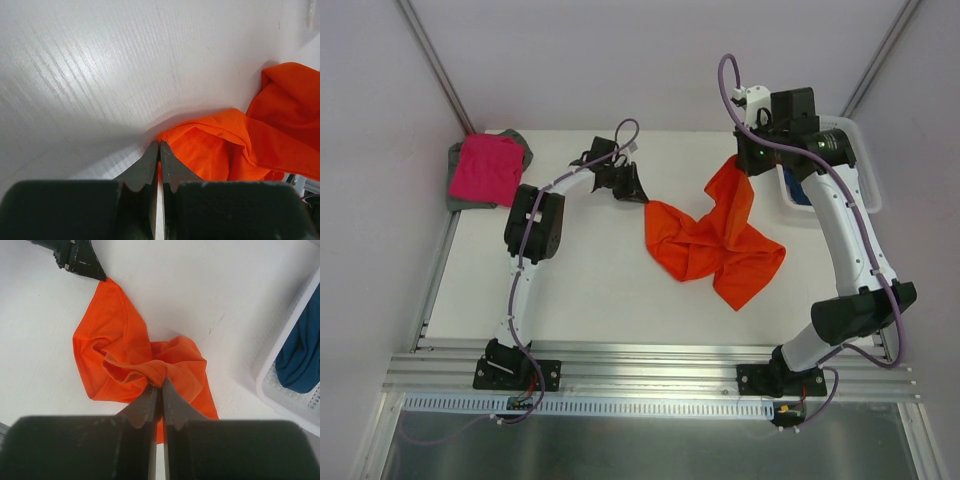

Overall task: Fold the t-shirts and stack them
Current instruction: Flatten the tshirt out

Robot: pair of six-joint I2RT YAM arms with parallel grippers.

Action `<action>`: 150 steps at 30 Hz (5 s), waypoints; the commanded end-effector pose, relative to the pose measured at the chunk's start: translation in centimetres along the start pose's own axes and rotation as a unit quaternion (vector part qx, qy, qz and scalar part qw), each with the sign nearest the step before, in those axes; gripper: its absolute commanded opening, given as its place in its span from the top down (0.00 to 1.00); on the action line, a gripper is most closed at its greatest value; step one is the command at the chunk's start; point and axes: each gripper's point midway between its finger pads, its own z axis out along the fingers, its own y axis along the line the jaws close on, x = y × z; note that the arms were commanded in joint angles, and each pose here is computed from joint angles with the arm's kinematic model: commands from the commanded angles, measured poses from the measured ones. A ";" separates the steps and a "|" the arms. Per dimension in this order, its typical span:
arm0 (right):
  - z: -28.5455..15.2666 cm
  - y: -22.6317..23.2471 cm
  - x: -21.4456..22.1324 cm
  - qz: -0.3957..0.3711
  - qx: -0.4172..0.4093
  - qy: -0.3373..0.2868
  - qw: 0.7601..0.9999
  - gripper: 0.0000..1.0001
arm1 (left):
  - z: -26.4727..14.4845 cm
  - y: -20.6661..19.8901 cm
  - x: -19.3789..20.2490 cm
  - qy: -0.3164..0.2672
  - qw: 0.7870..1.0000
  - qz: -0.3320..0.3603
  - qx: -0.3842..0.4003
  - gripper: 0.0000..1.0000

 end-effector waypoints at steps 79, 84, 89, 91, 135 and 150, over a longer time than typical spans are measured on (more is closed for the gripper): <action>-39.3 2.2 -9.5 0.014 0.126 -0.537 0.834 0.99 | -63.6 -31.2 0.7 -0.612 0.710 0.314 -0.151 1.00; -32.1 -2.9 -14.2 0.040 0.120 -0.504 0.854 0.99 | -62.8 -24.1 -7.1 -0.589 0.742 0.267 -0.177 1.00; -26.4 -6.6 -16.3 0.049 0.131 -0.463 0.875 0.99 | -62.6 -20.7 -11.6 -0.575 0.747 0.270 -0.196 1.00; -26.7 -6.6 -16.6 0.047 0.130 -0.466 0.874 0.99 | -62.4 -20.4 -11.8 -0.571 0.751 0.269 -0.193 1.00; -1.7 -10.5 -6.9 0.092 0.059 -0.236 0.966 0.99 | -40.1 -2.9 -10.6 -0.292 0.904 0.212 -0.227 1.00; 21.4 -14.2 0.3 0.074 0.064 -0.020 0.995 0.04 | -23.0 13.3 -14.2 -0.139 0.928 0.179 -0.297 0.01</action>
